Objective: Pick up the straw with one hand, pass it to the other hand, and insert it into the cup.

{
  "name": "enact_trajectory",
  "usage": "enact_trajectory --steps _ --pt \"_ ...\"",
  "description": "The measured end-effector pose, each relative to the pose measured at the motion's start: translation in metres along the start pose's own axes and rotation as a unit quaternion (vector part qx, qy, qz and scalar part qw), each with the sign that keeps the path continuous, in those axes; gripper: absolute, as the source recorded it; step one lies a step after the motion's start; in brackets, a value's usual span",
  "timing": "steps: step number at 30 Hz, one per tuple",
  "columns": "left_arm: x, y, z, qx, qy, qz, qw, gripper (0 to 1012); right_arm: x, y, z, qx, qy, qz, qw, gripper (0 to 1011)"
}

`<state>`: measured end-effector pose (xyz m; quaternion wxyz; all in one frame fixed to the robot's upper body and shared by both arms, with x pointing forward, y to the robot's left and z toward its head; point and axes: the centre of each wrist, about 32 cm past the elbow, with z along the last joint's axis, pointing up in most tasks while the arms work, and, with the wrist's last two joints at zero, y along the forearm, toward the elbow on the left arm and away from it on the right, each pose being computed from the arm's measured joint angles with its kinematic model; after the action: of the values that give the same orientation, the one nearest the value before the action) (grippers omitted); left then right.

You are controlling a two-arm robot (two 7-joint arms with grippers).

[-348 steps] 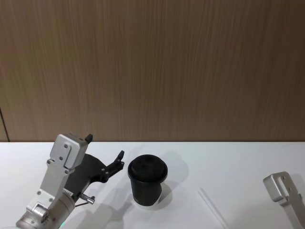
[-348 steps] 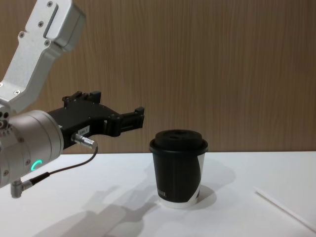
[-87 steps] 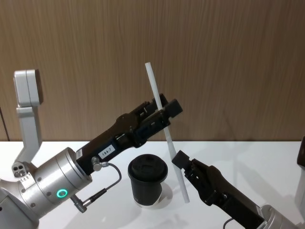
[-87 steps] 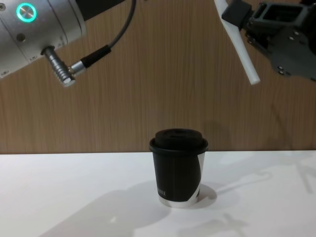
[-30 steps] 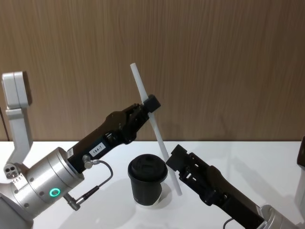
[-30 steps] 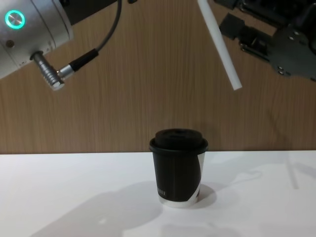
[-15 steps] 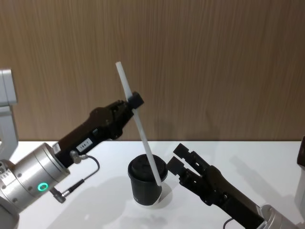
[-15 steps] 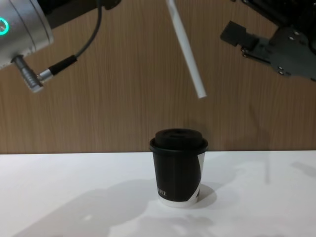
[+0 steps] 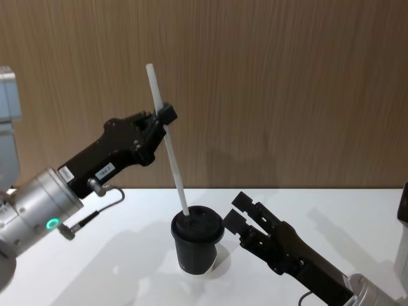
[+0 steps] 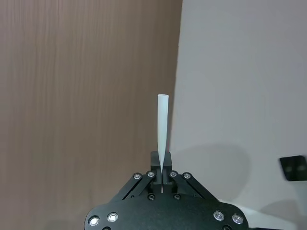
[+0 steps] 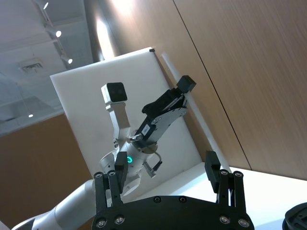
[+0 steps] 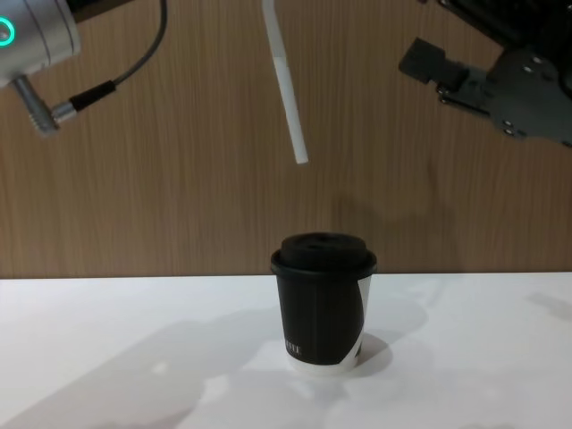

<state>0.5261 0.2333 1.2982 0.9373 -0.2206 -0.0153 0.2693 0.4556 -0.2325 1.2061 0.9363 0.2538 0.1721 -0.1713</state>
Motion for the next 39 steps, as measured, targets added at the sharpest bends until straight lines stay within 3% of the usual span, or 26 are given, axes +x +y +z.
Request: enact_trajectory --steps 9,15,19,28,39 --pt "0.0122 -0.0112 0.0024 0.020 -0.068 0.014 0.9974 11 0.000 0.000 0.000 0.000 0.000 0.000 1.0000 1001" --pt "0.0171 -0.0164 -0.0016 0.031 -0.095 0.023 0.9947 10 0.000 0.000 0.000 0.000 0.000 0.000 1.0000 1001" --pt "0.0198 -0.0198 -0.0079 0.038 -0.112 0.033 0.9924 10 0.000 0.000 0.000 0.000 0.000 0.000 1.0000 1001" --pt "0.0230 -0.0252 -0.0276 0.046 -0.134 0.053 0.9885 10 0.000 0.000 0.000 0.000 0.000 0.000 1.0000 1001" --pt "0.0245 -0.0305 -0.0434 0.046 -0.141 0.062 0.9870 11 0.000 0.000 0.000 0.000 0.000 0.000 1.0000 1001"
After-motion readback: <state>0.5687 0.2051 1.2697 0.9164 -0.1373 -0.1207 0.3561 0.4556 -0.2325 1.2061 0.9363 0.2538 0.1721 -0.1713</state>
